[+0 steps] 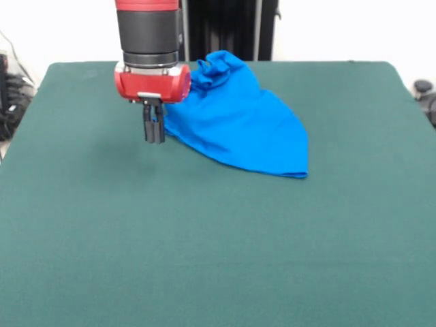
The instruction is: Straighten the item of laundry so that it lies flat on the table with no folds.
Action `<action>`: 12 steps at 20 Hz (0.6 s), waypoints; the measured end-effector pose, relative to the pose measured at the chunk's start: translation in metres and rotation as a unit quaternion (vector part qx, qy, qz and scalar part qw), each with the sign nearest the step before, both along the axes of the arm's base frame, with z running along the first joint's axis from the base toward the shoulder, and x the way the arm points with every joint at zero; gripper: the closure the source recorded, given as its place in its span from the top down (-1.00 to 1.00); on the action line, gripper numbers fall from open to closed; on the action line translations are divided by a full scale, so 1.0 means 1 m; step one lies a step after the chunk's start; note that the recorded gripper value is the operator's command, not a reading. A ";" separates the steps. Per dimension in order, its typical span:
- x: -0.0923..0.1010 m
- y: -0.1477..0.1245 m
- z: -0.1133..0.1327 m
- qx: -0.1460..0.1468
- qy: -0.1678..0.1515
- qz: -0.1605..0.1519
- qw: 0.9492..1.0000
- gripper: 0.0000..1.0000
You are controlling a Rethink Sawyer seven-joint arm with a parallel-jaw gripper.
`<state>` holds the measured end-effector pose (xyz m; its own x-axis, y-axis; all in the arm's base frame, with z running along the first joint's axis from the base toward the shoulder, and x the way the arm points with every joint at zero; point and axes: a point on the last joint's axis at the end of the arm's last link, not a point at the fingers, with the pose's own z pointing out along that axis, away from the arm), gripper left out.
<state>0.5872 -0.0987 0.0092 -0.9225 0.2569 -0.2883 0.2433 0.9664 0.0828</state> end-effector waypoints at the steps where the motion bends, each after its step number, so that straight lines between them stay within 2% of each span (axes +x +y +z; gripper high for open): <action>1: 0.001 0.000 0.000 0.002 -0.001 0.000 1.000 -1.00; 5: 0.004 -0.003 0.002 0.009 -0.007 -0.005 1.000 -1.00; 12: 0.009 -0.024 0.010 0.017 -0.024 -0.015 0.999 -1.00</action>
<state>0.5962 -0.1232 0.0195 -0.8998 0.2944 -0.3220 0.2670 0.9553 0.1271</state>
